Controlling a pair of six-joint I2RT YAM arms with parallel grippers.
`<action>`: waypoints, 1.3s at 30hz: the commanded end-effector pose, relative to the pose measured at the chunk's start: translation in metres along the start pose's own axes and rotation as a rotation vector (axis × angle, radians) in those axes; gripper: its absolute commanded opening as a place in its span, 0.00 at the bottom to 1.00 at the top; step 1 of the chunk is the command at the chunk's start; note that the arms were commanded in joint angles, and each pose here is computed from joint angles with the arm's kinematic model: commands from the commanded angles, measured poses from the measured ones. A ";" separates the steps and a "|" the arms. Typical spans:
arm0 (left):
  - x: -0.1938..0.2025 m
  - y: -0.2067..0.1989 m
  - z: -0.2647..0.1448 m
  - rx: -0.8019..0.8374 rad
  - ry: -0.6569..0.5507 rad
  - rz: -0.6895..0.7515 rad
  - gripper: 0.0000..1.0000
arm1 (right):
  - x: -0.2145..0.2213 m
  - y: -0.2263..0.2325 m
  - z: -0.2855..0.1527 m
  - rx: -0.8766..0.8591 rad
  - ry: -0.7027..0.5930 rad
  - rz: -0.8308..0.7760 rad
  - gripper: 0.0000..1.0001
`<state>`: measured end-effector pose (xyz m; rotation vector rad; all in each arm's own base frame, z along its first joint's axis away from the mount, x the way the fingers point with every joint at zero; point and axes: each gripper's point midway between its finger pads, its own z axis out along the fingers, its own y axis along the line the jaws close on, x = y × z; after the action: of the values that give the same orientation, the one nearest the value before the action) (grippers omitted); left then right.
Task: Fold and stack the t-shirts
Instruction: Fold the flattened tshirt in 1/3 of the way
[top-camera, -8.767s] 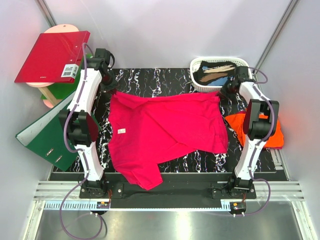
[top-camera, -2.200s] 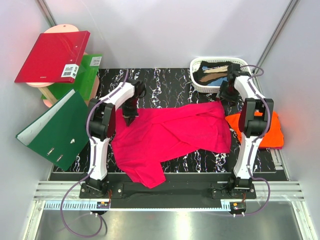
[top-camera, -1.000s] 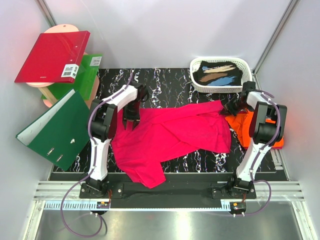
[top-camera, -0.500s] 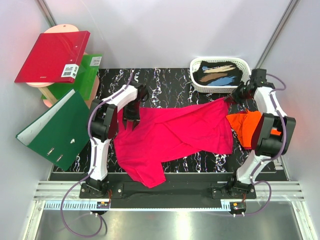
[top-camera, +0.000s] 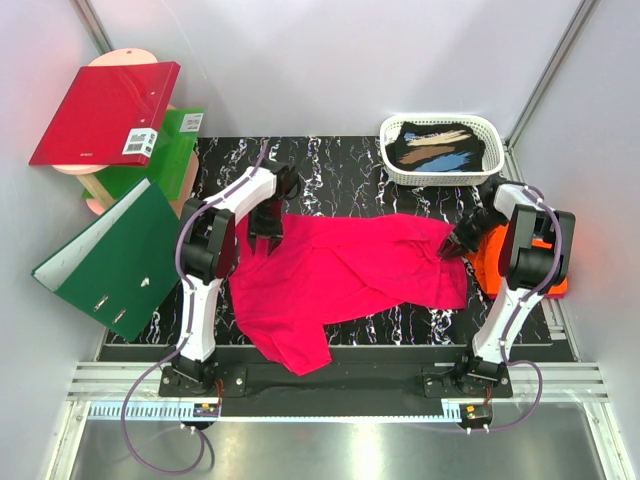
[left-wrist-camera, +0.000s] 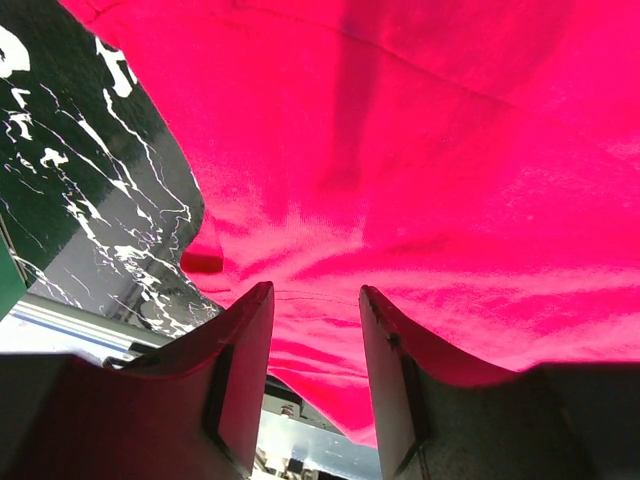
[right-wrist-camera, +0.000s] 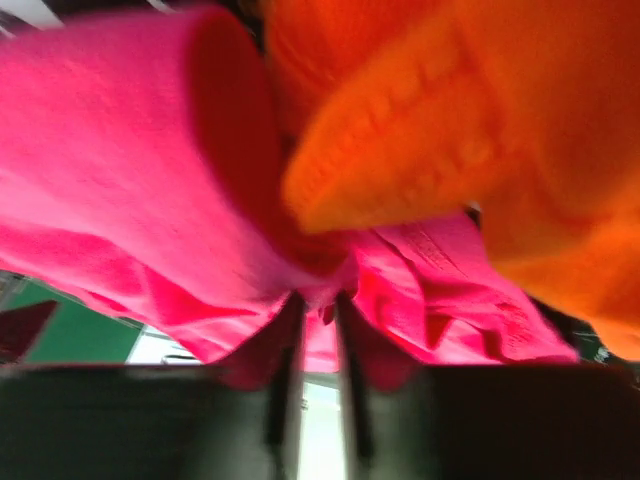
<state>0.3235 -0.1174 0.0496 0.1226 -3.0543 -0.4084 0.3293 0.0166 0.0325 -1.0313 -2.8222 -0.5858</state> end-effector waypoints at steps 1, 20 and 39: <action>0.020 0.019 -0.022 -0.065 0.078 0.014 0.58 | -0.002 0.009 -0.027 -0.001 -0.044 -0.073 0.32; -0.014 0.004 -0.017 -0.046 0.036 0.033 0.00 | -0.028 0.095 -0.082 -0.315 -0.209 -0.212 0.00; -0.040 0.007 0.017 -0.141 0.059 -0.048 0.00 | -0.017 0.109 -0.042 -0.226 -0.107 -0.288 0.00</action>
<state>0.3685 -0.1246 0.0173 0.1293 -3.0485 -0.4793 0.3943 0.0707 0.0738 -0.7500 -2.9827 -0.8727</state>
